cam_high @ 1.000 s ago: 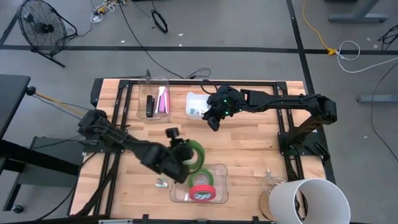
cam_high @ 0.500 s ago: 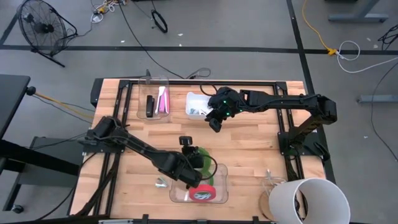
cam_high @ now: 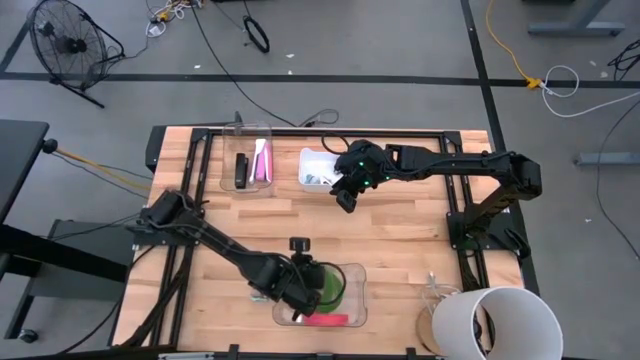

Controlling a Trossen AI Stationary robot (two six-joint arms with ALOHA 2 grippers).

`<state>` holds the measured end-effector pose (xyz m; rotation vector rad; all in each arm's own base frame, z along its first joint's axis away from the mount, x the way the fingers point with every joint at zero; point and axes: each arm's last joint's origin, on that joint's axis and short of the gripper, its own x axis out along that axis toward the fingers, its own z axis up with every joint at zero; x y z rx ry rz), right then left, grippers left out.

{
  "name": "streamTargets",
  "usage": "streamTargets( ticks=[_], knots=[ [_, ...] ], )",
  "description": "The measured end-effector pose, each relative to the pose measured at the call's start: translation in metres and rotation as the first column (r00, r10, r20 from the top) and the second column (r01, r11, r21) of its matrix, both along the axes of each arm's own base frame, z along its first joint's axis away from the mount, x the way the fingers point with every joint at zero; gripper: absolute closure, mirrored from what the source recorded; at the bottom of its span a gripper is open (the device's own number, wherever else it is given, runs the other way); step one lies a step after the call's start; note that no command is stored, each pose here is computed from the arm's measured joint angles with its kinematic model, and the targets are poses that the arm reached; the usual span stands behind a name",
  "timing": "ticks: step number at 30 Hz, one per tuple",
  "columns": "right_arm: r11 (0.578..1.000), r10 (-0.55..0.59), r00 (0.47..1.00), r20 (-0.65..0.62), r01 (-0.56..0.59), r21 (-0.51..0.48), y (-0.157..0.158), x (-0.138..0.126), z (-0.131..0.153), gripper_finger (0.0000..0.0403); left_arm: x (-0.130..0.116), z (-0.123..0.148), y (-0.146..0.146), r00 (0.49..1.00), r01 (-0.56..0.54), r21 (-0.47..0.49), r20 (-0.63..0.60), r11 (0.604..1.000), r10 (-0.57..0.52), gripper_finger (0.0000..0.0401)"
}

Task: Pick and place Stapler, Stapler remover, tape
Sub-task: Put the green tape into the bottom transparent bin, then put the light blue staple remover into the white bin

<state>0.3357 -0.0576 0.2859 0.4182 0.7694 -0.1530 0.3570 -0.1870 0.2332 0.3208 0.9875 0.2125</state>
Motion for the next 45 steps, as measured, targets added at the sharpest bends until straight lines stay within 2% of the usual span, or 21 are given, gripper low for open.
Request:
streamTargets(
  ticks=[3, 5, 9, 14, 19, 22, 31, 39, 45],
  knots=[
    [1.000, -0.011, 1.000, -0.002, 0.011, -0.012, 0.000, 0.000, 0.000, 0.0303, -0.001, 0.008, 0.000, 1.000, -0.008, 0.044, 0.007, 0.999, 0.008, 0.0215],
    [0.999, -0.024, 1.000, -0.005, 0.024, -0.024, -0.001, 0.000, 0.000, 0.0303, -0.003, 0.018, -0.001, 0.999, -0.025, 0.097, 0.030, 0.995, 0.022, 0.0182],
    [0.999, -0.025, 1.000, -0.018, 0.025, -0.024, -0.001, -0.001, -0.001, 0.0303, -0.003, 0.038, -0.001, 0.997, -0.048, 0.130, 0.066, 0.990, 0.039, 0.0160],
    [0.999, -0.024, 0.999, -0.046, 0.023, -0.023, -0.001, -0.003, -0.003, 0.0303, -0.003, 0.055, -0.009, 0.995, -0.033, 0.065, 0.097, 0.997, 0.027, 0.0176],
    [0.997, -0.057, 0.995, -0.080, 0.052, -0.056, -0.002, -0.005, -0.005, 0.0303, -0.009, 0.056, -0.013, 0.997, -0.022, 0.078, 0.069, 0.997, 0.016, 0.0204],
    [0.997, -0.060, 0.994, -0.087, 0.056, -0.051, -0.002, -0.006, -0.005, 0.0303, -0.016, 0.054, -0.012, 0.998, -0.058, 0.086, 0.030, 0.995, 0.055, 0.0216],
    [0.998, -0.056, 0.994, -0.098, 0.052, -0.045, -0.001, -0.007, -0.006, 0.0303, -0.060, 0.050, -0.011, 0.961, -0.177, 0.220, -0.172, 0.959, 0.216, 0.0234],
    [0.998, -0.066, 0.993, -0.096, 0.063, -0.029, -0.001, -0.006, -0.006, 0.0303, -0.084, 0.045, -0.042, 0.970, -0.079, 0.218, -0.207, 0.973, 0.126, 0.0234],
    [0.998, -0.052, 0.994, -0.094, 0.050, -0.024, 0.005, -0.005, -0.006, 0.0303, -0.095, 0.044, -0.055, 0.976, -0.104, 0.190, -0.169, 0.976, 0.138, 0.0234]
  ],
)
